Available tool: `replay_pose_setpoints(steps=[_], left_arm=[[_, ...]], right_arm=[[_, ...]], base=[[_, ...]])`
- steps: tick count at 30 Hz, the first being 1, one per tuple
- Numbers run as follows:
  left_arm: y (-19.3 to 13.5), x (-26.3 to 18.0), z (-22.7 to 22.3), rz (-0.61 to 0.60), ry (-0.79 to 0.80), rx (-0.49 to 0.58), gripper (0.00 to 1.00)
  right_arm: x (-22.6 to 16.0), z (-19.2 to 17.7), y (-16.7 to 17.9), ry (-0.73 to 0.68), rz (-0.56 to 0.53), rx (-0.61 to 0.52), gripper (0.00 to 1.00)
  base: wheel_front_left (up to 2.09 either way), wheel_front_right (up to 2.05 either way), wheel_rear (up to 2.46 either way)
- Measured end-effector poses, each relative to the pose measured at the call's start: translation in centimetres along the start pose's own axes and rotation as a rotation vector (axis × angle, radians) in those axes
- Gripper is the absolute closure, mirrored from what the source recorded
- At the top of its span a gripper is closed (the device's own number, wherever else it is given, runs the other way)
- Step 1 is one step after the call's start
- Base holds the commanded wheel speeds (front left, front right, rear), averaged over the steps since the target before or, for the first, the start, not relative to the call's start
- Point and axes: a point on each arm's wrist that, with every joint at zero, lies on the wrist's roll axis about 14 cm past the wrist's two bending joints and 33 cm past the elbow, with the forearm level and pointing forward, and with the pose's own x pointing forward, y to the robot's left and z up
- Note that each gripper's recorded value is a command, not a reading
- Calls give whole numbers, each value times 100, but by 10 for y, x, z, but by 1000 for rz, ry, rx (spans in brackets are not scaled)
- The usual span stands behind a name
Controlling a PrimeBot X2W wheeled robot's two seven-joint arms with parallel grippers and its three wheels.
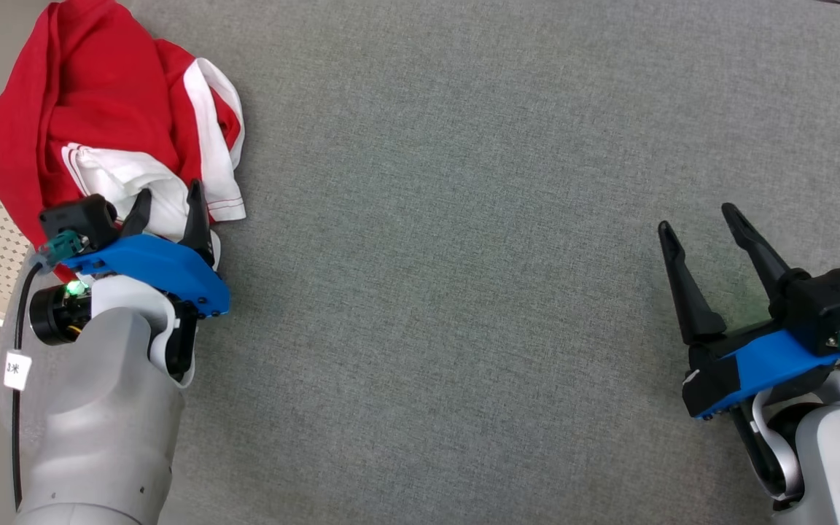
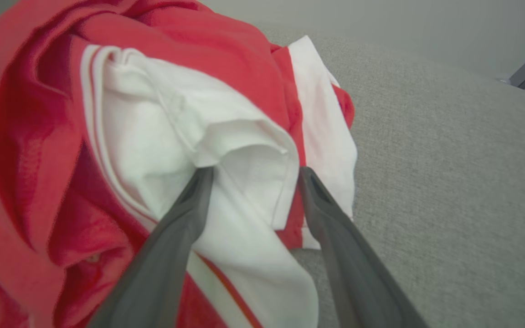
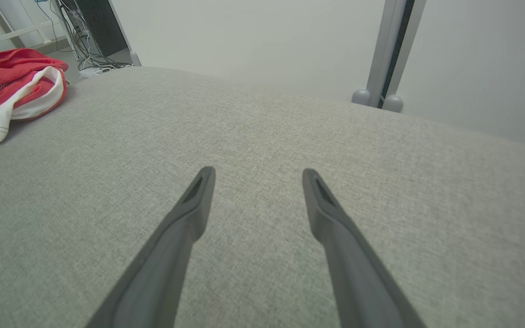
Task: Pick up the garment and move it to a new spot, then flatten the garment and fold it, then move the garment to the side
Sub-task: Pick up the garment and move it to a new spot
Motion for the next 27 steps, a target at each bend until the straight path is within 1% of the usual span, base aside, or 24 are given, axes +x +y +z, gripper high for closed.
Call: replay_pose_setpoints(steps=[1,2,3,4,9,15,18,22,27], left_arm=[[2,1,-2,8,13,-6,0],[2,3,-2,10,22,-7,31],[2,3,-3,11,28,-4,98],[2,4,-2,13,24,-11,100],[13,-1,14,29,-33,-6,100],[27,-32,58,21,-210,18,100],[31,-55,71,23,-291,25,100],[24,-86,78,-1,-376,36,100],[5,-115,73,-63,-436,41,100]], right_arm=[[0,-1,-2,1,-2,-2,0],[0,-1,-3,2,-5,-3,0],[0,-1,-4,2,-7,-4,0],[0,0,-4,1,-8,-4,0],[-2,10,-4,-22,-14,-12,0],[-15,41,5,-101,-27,-17,0],[-27,51,11,-123,-31,-20,0],[-46,64,20,-154,-37,-26,0],[-72,78,25,-186,-61,-39,0]], base=[[0,0,0],[0,0,0],[0,0,0],[0,0,0],[0,0,0],[0,0,0],[0,0,0],[0,0,0],[0,0,0]])
